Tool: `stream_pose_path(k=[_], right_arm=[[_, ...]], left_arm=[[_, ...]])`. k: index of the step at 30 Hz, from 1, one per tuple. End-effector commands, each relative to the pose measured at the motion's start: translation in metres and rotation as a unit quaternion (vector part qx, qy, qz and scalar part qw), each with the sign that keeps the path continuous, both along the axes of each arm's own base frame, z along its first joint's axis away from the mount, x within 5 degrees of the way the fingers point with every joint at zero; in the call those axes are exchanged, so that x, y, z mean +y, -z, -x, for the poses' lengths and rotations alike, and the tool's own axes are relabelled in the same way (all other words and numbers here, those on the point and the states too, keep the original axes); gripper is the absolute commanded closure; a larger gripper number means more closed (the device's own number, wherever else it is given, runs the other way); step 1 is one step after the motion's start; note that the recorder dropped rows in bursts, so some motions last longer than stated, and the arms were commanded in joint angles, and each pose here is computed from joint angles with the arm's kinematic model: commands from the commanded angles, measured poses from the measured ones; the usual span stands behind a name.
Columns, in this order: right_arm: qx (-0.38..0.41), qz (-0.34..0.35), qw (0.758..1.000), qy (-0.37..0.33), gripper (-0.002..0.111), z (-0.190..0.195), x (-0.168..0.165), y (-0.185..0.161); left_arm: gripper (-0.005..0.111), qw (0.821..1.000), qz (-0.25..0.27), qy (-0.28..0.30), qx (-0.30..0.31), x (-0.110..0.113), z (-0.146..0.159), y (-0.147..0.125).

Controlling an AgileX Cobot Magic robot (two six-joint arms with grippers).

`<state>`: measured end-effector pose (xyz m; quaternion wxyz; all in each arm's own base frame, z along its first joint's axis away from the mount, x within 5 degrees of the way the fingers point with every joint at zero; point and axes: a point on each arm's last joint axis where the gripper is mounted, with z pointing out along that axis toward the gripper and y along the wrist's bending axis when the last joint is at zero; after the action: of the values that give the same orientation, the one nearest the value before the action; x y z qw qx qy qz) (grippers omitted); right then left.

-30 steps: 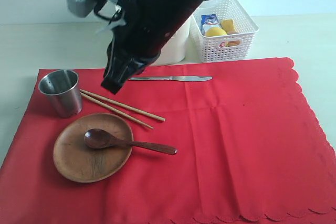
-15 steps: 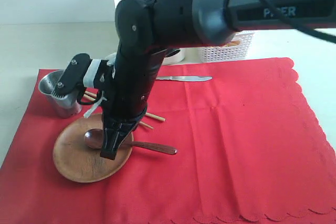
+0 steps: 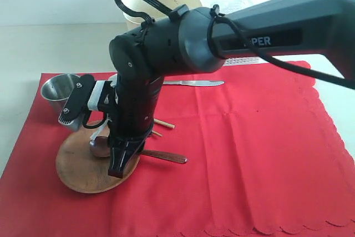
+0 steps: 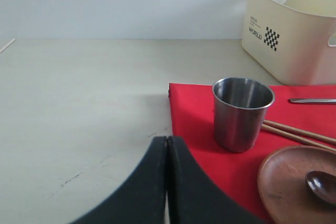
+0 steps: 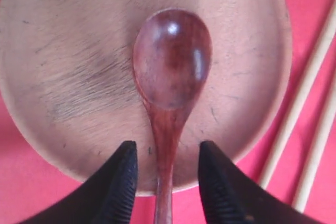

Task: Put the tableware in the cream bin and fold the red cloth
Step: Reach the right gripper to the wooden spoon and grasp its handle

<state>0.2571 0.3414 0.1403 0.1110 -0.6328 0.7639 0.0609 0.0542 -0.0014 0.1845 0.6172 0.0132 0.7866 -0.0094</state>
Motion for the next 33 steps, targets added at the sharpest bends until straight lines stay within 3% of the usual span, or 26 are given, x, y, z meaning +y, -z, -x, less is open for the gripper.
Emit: stream_pose_path(k=[1, 12, 21, 33], right_arm=[[-0.006, -0.002, 1.0, -0.007, 0.069, -0.001, 0.003, 0.005], [-0.005, 0.006, 1.0, -0.023, 0.073, -0.002, 0.004, 0.016], [0.004, 0.01, 1.0, -0.021, 0.108, 0.0, 0.003, 0.016], [-0.054, -0.048, 0.997, -0.019, 0.108, -0.005, 0.002, -0.033]], left_arm=[[0.107, 1.0, -0.002, -0.001, -0.004, 0.0, 0.0, 0.0], [0.107, 1.0, -0.002, -0.001, -0.004, 0.0, 0.0, 0.0], [0.107, 1.0, -0.002, -0.001, -0.004, 0.0, 0.0, 0.0], [0.107, 1.0, -0.002, -0.001, -0.004, 0.0, 0.0, 0.0]])
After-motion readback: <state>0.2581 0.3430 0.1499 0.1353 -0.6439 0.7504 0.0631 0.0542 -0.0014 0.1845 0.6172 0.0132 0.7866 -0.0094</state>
